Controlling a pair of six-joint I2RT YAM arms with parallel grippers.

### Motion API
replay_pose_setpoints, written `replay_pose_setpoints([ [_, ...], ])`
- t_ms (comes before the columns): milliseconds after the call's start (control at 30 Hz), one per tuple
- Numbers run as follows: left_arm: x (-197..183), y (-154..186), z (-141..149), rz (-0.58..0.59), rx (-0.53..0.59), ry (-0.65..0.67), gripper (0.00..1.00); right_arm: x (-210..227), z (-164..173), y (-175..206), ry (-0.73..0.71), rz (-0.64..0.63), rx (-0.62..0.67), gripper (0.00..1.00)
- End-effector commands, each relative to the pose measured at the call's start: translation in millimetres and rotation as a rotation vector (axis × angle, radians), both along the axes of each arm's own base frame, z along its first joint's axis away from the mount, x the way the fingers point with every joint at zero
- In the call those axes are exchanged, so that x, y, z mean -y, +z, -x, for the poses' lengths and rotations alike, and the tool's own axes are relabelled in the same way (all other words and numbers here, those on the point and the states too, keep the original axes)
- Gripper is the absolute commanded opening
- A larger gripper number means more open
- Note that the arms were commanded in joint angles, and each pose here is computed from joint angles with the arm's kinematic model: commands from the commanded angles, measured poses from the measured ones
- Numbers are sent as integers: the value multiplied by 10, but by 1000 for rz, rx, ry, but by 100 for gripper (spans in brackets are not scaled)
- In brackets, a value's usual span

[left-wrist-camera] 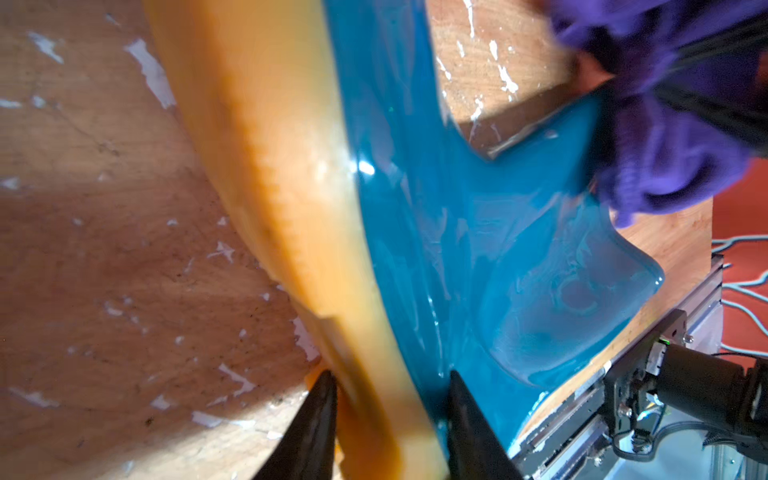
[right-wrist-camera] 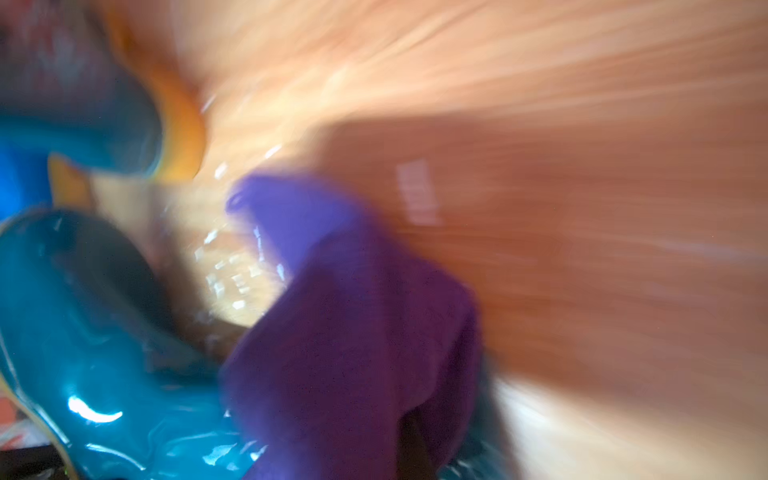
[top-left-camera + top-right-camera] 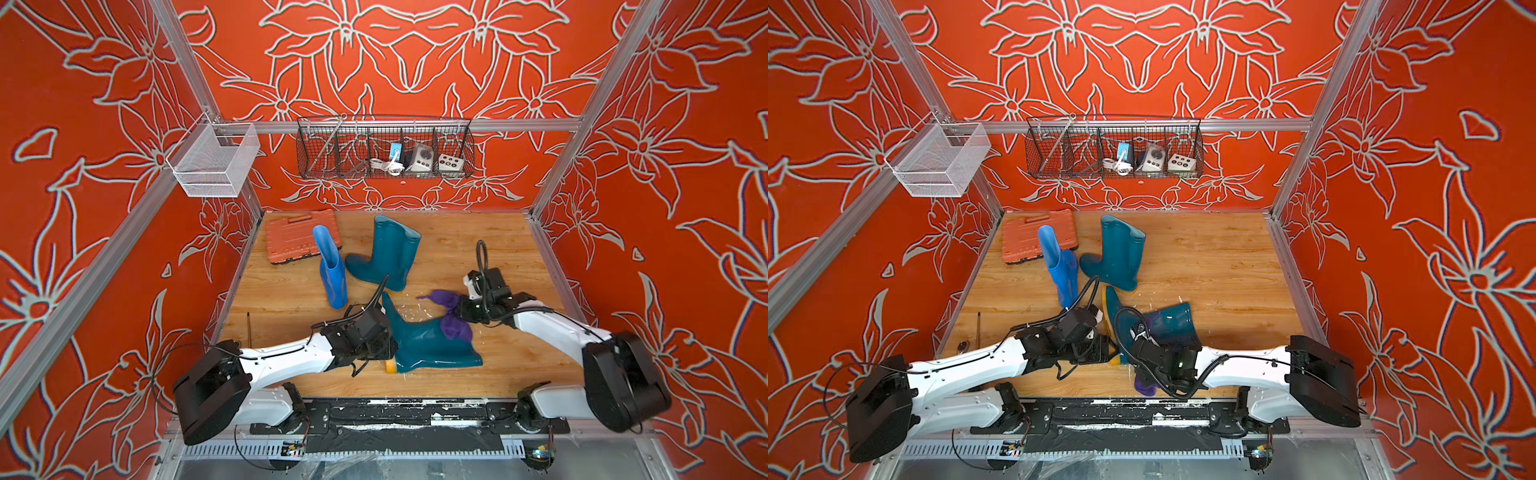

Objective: Wipe the rubber boots with a cloth
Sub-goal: Wipe the dirt off the rubber boot.

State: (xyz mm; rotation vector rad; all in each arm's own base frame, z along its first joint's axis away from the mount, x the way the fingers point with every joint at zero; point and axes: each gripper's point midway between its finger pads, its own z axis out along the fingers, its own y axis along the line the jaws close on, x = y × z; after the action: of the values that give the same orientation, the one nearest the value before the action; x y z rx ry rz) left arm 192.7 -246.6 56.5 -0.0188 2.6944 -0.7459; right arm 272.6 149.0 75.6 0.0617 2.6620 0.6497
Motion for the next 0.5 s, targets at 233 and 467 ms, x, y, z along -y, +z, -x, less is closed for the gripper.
replay_pose_setpoints([
  [233,-196,-59,-226,-39,-38,106,0,-1001,442,428,295,-22,113,0],
  [467,-174,-126,-202,-33,-65,103,0,-1787,834,-75,500,-13,-12,0],
])
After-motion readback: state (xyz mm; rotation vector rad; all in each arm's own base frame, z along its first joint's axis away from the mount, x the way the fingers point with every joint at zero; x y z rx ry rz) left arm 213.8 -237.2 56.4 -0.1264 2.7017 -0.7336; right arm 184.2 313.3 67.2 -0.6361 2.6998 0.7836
